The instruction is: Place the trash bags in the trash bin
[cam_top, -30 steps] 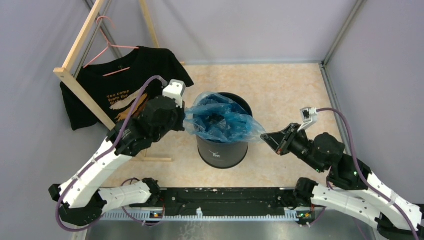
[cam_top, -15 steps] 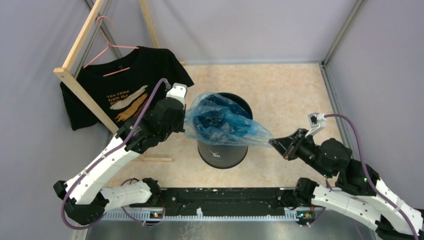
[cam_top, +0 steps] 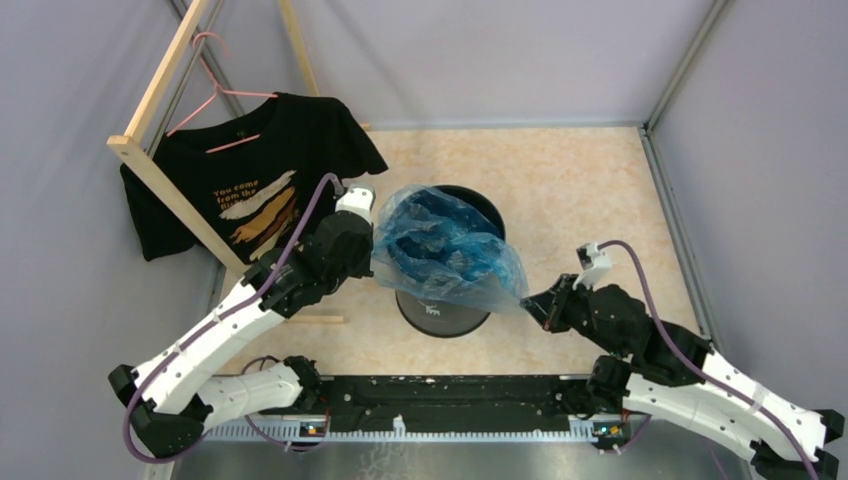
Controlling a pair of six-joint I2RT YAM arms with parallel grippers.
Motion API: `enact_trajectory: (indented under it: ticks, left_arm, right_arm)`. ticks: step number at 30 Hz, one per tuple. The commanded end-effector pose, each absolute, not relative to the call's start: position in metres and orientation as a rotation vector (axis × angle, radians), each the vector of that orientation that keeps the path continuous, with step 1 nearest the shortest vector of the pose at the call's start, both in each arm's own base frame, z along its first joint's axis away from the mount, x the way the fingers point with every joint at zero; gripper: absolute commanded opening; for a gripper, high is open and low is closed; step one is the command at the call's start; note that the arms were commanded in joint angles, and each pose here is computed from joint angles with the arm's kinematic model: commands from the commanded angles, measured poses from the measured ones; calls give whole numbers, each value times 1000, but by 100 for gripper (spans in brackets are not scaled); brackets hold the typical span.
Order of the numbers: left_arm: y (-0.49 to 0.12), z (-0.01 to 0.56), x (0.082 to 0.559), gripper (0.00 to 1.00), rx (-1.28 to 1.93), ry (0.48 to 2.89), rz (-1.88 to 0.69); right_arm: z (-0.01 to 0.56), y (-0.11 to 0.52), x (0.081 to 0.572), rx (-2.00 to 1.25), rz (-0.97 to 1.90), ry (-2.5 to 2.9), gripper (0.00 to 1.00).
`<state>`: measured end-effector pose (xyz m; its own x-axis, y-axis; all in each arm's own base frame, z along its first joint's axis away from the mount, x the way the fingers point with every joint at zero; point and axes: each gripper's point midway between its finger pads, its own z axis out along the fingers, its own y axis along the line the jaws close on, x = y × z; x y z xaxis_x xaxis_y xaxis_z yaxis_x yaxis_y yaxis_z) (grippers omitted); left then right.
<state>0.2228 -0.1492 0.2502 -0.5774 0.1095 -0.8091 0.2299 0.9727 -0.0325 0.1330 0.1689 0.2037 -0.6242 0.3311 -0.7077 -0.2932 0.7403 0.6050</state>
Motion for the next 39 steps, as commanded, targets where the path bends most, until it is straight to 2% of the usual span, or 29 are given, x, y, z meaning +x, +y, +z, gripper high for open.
enact_trajectory:
  ticks: [1,4,9,11,15,20,24,28,31,34,39]
  left_arm:
    - [-146,241,232,8,157,2170,-135]
    - [-144,236,231,13,134,2176,-135]
    - [-143,242,230,14,102,2154,-164]
    - [-143,242,230,14,99,2151,-171]
    - [-149,238,229,14,97,2150,-216]
    - [-162,230,231,14,102,2159,-271]
    - [-161,229,231,14,125,2160,-256]
    - [-160,234,229,14,143,2147,-266]
    - [-158,237,228,14,138,2135,-272]
    - [-157,244,227,14,128,2116,-288]
    - [-152,254,226,15,116,2084,-293]
  right_arm:
    - [205,176,145,15,871,2009,0]
    - [202,173,152,32,816,2006,0]
    - [193,174,166,72,726,2017,3]
    - [181,175,173,92,669,2045,8]
    - [170,189,179,78,664,2081,27]
    - [149,185,185,50,568,2192,36]
    - [184,169,169,45,580,2209,47]
    - [251,165,150,-44,785,2042,67]
    - [286,167,147,-240,771,1943,77]
    - [313,184,153,-455,714,1895,79]
    - [347,228,171,-754,660,1813,76]
